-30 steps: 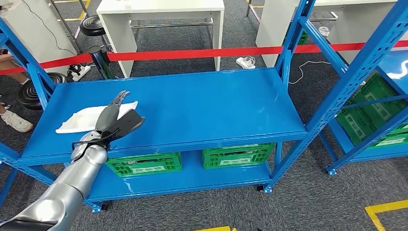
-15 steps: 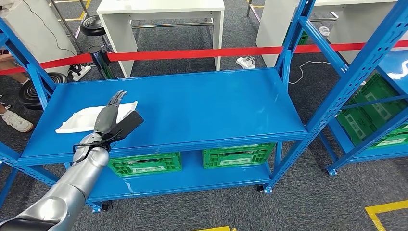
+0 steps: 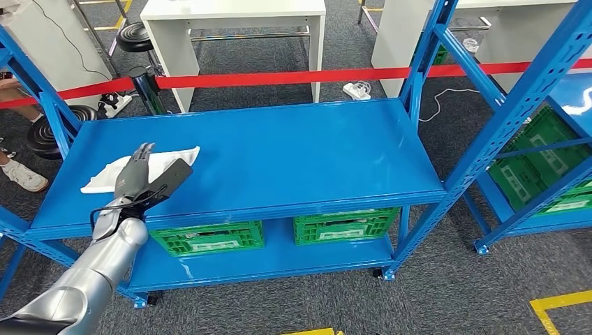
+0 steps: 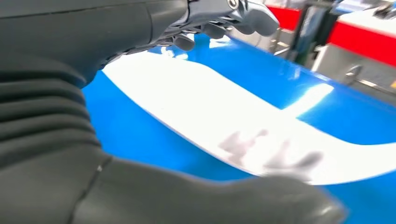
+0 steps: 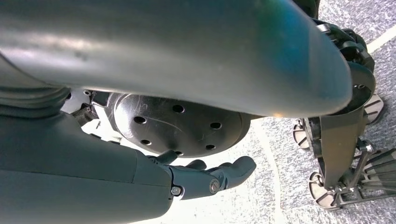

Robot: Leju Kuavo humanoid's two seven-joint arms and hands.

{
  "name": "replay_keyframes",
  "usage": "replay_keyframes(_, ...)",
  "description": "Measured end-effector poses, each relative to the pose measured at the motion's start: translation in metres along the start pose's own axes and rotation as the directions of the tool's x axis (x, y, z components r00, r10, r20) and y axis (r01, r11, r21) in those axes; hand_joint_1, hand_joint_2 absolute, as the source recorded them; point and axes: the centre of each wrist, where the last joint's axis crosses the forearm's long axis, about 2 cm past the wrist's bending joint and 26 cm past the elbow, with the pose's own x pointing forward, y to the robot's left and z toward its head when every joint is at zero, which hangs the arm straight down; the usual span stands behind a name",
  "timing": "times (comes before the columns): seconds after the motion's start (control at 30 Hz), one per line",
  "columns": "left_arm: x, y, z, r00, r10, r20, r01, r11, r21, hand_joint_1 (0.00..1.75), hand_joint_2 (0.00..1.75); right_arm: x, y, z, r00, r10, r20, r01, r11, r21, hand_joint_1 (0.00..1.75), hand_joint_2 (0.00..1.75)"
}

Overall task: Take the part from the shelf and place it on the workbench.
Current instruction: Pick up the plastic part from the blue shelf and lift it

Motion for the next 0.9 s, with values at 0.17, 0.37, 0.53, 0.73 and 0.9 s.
replay_keyframes(0.17,-0.009,-0.001,0.004,0.999,-0.007,-0.051,0.007,1.0,-0.01,0.0,1.75,0.0,0.0,0.0,1.0,0.0,0.0,0.0,1.0,0.001,0.0,0.0)
replay_keyframes(0.37,-0.013,-0.001,0.005,0.998,-0.011,-0.066,0.01,1.0,-0.013,0.0,1.75,0.0,0.0,0.0,1.0,0.0,0.0,0.0,1.0,0.001,0.0,0.0)
replay_keyframes(0.53,-0.017,-0.001,0.006,0.995,-0.018,-0.098,0.018,1.0,-0.001,0.0,1.75,0.0,0.0,0.0,1.0,0.001,0.0,-0.001,1.0,0.0,0.0,0.0)
replay_keyframes(0.73,-0.024,0.0,0.009,0.992,-0.027,-0.121,0.029,0.999,0.014,0.0,1.75,0.0,0.0,0.0,1.0,0.001,0.0,-0.001,1.0,-0.001,0.0,0.0)
replay_keyframes(0.9,-0.027,0.002,0.01,0.991,-0.033,-0.127,0.036,0.999,0.015,0.0,1.75,0.0,0.0,0.0,1.0,0.003,0.0,-0.003,1.0,-0.002,0.0,0.0)
